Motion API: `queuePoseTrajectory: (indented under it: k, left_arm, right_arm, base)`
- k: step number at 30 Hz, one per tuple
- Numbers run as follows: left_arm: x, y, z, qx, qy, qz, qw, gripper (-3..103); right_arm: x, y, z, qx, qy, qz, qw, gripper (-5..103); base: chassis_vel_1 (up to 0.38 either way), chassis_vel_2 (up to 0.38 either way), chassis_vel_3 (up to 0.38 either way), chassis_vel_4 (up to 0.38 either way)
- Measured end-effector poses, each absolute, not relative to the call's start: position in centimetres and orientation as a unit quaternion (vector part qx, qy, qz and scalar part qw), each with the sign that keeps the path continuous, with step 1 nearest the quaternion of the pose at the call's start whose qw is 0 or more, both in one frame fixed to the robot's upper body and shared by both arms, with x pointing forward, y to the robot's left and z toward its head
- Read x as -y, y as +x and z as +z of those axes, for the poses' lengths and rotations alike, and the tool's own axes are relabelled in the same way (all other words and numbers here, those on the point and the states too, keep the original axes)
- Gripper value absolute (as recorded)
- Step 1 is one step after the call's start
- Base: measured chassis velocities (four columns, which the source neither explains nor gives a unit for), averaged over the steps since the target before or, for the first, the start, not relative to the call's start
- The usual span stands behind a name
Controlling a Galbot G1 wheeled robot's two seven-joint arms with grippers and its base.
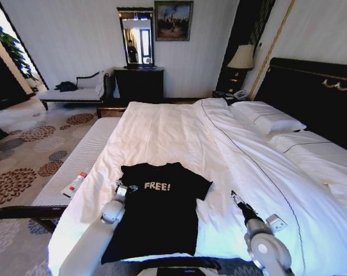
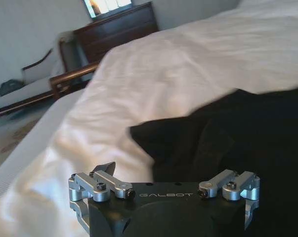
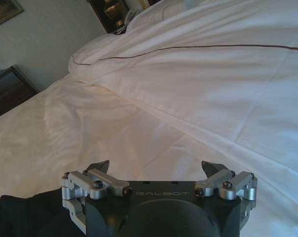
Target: Fold the clothes on the bed.
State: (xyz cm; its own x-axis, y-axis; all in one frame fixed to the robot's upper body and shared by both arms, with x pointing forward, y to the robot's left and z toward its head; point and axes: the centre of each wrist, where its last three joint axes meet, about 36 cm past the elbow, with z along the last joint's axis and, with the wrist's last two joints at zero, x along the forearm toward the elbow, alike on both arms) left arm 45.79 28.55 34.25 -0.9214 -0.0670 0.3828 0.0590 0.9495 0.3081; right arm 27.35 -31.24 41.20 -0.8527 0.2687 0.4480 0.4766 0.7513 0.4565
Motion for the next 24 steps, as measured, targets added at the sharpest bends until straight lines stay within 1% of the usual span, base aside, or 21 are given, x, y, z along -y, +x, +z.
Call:
queuePoseTrajectory:
  k: [1,4,5,6,10,11,12,14,15,18,21,23,24]
  left_arm:
    - [-28.5,45.8,34.2,0.967,0.002,-0.159,0.198,100]
    - [-30.8,46.7,35.0,0.971,0.032,-0.14,0.194,100]
    - [-32.1,46.9,35.4,0.972,0.05,-0.127,0.192,100]
    - [-32.1,46.9,35.4,0.972,0.05,-0.127,0.192,100]
    - [-36.2,46.3,36.0,0.972,0.099,-0.1,0.19,100]
    - [-36.2,46.3,36.0,0.972,0.099,-0.1,0.19,100]
    - [-37.4,46.1,36.1,0.971,0.113,-0.093,0.189,100]
    - [-39.5,45.8,36.4,0.97,0.138,-0.084,0.182,100]
    - [-39.5,45.8,36.4,0.97,0.138,-0.084,0.182,100]
    - [-41.9,45.4,37.4,0.97,0.167,-0.062,0.163,100]
    - [-42.4,45.2,38.2,0.973,0.173,-0.041,0.15,100]
    - [-41.7,44.9,38.7,0.976,0.161,0.022,0.145,100]
    - [-41.7,44.9,38.7,0.976,0.161,0.022,0.145,100]
  right_arm:
    - [31.2,27.4,41.2,0.918,-0.203,-0.288,0.18,100]
    - [31.2,27.3,41.1,0.918,-0.204,-0.287,0.182,100]
    - [31.2,27.2,41.1,0.918,-0.205,-0.287,0.183,100]
    - [31.2,27.2,41.1,0.918,-0.205,-0.287,0.183,100]
    - [31.4,27.3,40.9,0.918,-0.207,-0.283,0.185,100]
    - [31.4,27.3,40.9,0.918,-0.207,-0.283,0.185,100]
    - [31.4,27.4,40.8,0.918,-0.206,-0.283,0.186,100]
    - [31.3,27.5,40.6,0.918,-0.205,-0.283,0.189,100]
    - [31.3,27.5,40.6,0.918,-0.205,-0.283,0.189,100]
    - [31.1,27.6,40.4,0.917,-0.203,-0.284,0.192,100]
    - [31.1,27.7,40.3,0.918,-0.202,-0.282,0.193,100]
    - [31.2,27.8,40.3,0.918,-0.202,-0.28,0.194,100]
    - [31.2,27.8,40.3,0.918,-0.202,-0.28,0.194,100]
  base:
    - [0.0,0.0,0.0,0.0]
    - [0.0,0.0,0.0,0.0]
    - [0.0,0.0,0.0,0.0]
    - [0.0,0.0,0.0,0.0]
    - [0.0,0.0,0.0,0.0]
    - [0.0,0.0,0.0,0.0]
    - [0.0,0.0,0.0,0.0]
    - [0.0,0.0,0.0,0.0]
    - [0.0,0.0,0.0,0.0]
    - [0.0,0.0,0.0,0.0]
    - [0.0,0.0,0.0,0.0]
    - [0.0,0.0,0.0,0.0]
    - [0.0,0.0,0.0,0.0]
